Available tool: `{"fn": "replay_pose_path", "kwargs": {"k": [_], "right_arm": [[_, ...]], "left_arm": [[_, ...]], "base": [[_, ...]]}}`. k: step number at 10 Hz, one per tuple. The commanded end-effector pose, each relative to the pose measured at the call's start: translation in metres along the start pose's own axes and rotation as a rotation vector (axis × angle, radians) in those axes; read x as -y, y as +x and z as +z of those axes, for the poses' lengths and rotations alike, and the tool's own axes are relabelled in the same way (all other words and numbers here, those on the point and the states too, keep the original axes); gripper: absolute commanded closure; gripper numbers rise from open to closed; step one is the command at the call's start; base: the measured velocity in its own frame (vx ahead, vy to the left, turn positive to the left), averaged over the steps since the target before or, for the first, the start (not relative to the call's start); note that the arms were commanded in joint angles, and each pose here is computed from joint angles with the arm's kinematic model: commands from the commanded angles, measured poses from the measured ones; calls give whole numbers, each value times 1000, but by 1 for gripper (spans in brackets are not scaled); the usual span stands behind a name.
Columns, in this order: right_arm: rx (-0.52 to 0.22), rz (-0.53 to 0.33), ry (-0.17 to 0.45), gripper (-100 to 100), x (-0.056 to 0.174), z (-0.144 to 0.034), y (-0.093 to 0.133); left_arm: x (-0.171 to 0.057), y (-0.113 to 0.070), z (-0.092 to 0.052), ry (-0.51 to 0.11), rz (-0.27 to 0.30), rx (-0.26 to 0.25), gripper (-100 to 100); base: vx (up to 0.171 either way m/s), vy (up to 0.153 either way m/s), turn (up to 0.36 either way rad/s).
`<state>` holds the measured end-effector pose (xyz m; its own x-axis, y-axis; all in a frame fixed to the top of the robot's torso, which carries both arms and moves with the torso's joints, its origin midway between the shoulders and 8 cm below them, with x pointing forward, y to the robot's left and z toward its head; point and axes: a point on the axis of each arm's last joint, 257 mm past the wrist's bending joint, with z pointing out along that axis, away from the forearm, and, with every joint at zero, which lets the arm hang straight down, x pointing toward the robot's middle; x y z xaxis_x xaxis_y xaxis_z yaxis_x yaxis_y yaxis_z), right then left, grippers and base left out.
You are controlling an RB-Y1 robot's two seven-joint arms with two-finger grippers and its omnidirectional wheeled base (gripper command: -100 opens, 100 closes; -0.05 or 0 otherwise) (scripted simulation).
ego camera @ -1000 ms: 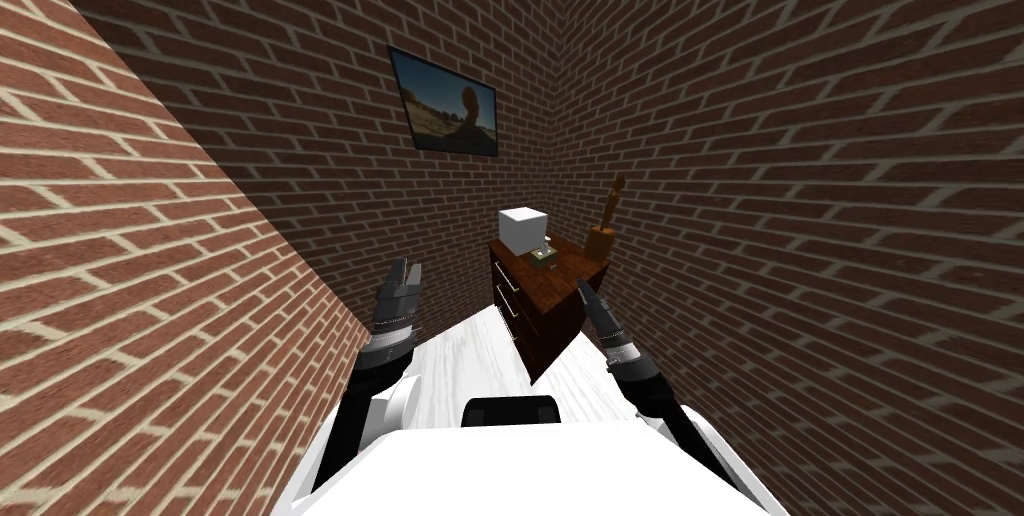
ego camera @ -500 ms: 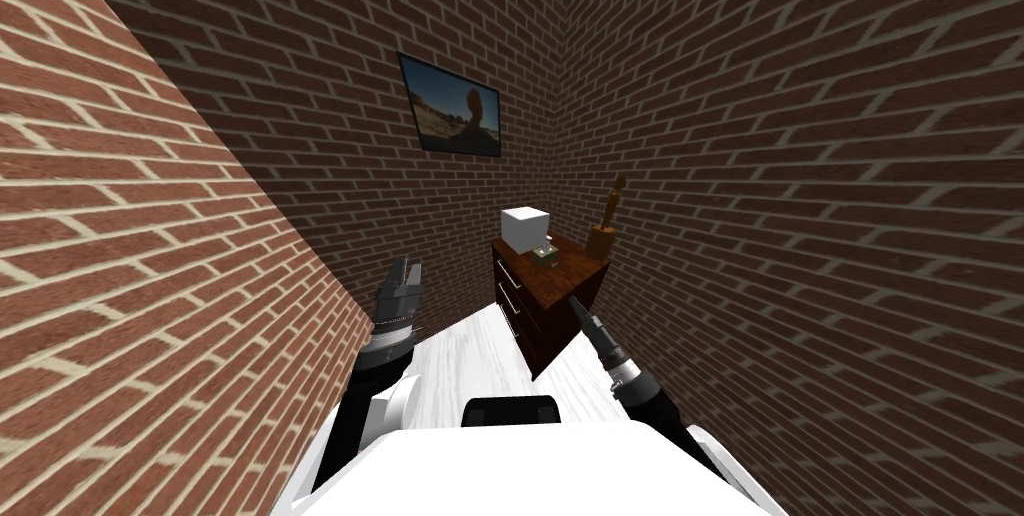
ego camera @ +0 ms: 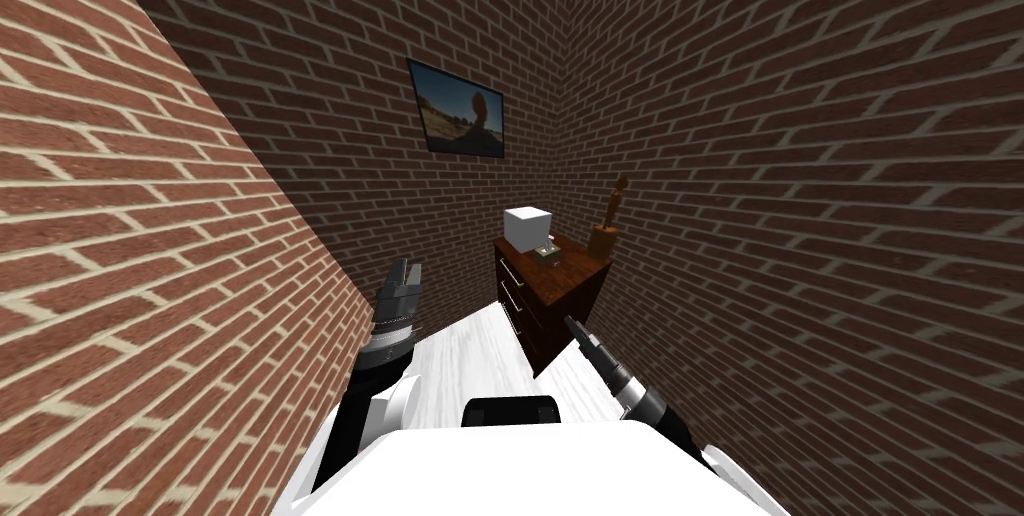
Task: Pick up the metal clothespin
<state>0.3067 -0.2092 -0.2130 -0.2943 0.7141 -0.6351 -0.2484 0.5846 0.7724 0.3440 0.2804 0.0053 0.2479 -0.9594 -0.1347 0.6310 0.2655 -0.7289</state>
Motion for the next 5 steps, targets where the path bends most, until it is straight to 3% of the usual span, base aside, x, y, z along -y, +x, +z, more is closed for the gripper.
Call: {"fn": "replay_pose_path", "kwargs": {"k": [1,3,4,5], "right_arm": [[-74,-13,40,-100,16,-14,22],[-107,-37,39,-100,19,-18,24],[-166,-42,74,-100,32,-32,44],[-191,-60,74,-100,35,-35,45]], "left_arm": [[0,0,0,0,0,0,0],[0,0,0,0,0,0,0],[0,0,0,0,0,0,0],[0,0,0,0,0,0,0]], "base": [[-28,21,52],[-12,12,11],[-5,18,59],[-9,19,30]]}}
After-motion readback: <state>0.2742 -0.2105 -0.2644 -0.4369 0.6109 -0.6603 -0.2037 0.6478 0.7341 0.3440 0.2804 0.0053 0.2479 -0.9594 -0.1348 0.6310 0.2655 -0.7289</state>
